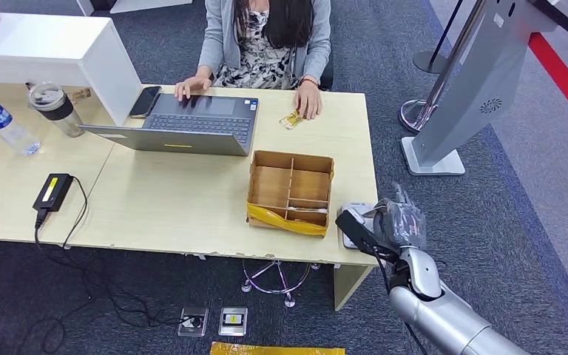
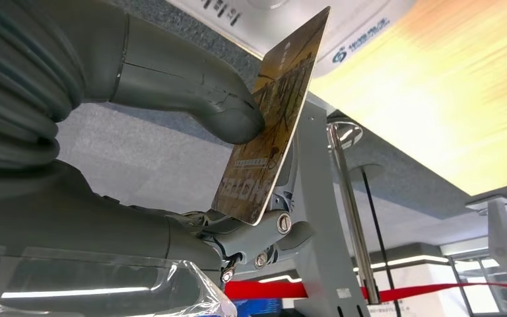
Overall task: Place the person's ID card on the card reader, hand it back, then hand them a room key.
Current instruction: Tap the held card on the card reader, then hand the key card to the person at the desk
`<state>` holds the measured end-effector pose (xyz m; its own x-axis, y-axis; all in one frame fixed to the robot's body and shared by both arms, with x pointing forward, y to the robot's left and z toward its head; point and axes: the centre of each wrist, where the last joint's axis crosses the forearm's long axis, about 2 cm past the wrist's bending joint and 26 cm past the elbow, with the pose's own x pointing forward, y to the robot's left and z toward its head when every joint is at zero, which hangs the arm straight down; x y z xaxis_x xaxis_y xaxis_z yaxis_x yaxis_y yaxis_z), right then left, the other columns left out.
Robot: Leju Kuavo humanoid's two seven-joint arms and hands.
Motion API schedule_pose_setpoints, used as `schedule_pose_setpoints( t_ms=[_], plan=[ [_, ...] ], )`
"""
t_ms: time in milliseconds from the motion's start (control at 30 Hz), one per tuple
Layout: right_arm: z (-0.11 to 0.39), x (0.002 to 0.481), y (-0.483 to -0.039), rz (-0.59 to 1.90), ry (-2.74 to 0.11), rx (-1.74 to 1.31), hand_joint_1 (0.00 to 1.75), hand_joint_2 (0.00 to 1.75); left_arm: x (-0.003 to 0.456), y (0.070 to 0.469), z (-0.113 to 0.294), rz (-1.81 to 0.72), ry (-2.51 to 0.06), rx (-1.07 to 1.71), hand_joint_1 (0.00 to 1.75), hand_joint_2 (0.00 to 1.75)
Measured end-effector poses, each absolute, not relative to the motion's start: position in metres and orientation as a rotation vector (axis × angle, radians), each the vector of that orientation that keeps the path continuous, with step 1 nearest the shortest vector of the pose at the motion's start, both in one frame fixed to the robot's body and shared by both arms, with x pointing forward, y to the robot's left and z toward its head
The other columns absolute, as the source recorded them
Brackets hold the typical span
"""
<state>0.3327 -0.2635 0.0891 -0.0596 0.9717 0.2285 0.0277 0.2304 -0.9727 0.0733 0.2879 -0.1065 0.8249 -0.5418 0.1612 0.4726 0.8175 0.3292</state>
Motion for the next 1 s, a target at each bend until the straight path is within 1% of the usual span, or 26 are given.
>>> schedule_pose_setpoints(
  t_ms=[700, 1000],
  plan=[
    [0.074, 0.320, -0.261, 1.041, -1.329, -0.979, 1.75, 1.75, 0.073, 0.290, -0.107, -0.534, -0.252, 0.292, 0.00, 0.00],
    [0.090, 0.329, -0.253, 1.073, -1.381, -1.034, 1.75, 1.75, 0.073, 0.290, -0.106, -0.525, -0.253, 0.295, 0.00, 0.00]
  ],
)
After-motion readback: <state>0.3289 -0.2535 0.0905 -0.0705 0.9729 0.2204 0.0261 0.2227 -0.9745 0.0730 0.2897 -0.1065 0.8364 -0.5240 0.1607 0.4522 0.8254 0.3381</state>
